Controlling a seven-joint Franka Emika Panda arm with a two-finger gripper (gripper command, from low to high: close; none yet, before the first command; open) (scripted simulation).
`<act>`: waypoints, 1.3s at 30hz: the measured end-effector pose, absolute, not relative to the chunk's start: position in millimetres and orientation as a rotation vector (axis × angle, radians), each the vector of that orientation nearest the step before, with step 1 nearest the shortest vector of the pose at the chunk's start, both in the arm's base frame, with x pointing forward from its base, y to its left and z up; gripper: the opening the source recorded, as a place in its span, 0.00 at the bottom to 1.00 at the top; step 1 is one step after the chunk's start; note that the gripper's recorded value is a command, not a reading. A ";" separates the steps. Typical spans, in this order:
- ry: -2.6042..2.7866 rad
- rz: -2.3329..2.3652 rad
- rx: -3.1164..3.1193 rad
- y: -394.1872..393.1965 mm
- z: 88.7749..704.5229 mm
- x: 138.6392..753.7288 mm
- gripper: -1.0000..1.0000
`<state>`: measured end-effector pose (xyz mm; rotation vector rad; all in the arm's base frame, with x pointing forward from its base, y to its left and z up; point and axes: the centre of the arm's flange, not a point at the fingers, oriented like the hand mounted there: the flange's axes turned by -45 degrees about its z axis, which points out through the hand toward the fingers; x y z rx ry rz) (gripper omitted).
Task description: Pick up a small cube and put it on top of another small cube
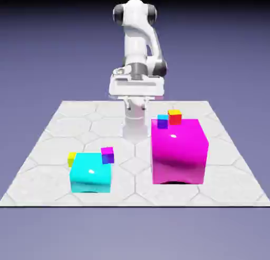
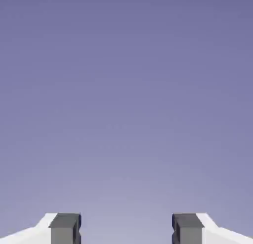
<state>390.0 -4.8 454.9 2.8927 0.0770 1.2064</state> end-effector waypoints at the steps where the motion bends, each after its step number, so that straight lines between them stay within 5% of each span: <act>1: 0.073 1.199 2.901 -12.6 451.9 390.5 0.50; 39: 0.015 0.672 3.109 -247.2 242.0 299.7 0.50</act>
